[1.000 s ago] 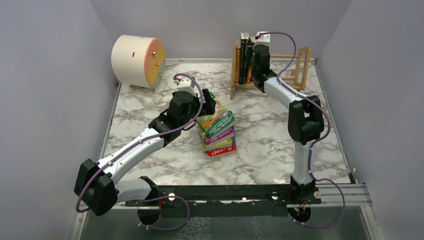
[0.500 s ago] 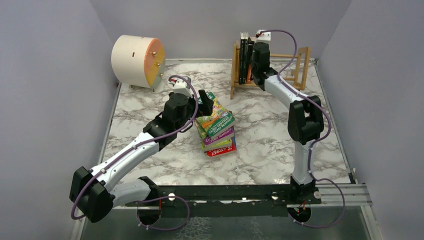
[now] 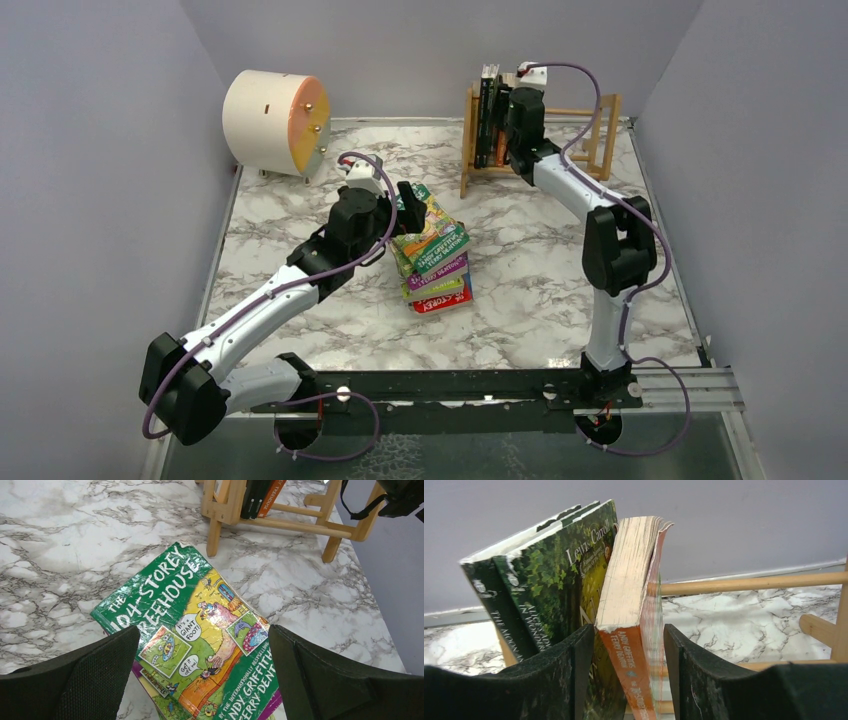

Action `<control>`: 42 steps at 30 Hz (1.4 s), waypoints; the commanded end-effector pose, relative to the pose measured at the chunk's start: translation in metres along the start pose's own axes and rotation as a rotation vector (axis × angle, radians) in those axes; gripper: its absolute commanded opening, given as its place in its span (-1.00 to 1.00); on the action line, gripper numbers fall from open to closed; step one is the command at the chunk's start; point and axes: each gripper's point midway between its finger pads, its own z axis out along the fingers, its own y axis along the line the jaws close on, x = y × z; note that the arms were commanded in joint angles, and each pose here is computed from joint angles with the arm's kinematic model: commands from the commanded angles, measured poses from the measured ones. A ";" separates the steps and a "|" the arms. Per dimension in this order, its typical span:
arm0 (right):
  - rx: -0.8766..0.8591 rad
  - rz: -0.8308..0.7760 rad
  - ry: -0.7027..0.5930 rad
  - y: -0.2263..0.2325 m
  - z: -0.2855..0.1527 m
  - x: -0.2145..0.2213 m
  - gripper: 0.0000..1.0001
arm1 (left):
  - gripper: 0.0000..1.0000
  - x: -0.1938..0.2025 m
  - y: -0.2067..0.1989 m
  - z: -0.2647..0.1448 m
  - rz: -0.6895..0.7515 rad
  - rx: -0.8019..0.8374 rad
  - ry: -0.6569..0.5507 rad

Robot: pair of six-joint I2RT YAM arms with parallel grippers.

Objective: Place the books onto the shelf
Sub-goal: Place the book on the shelf.

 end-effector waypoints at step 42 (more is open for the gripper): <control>0.020 0.025 0.096 -0.020 0.003 0.004 -0.04 | 0.96 0.002 0.002 0.007 0.001 -0.008 0.004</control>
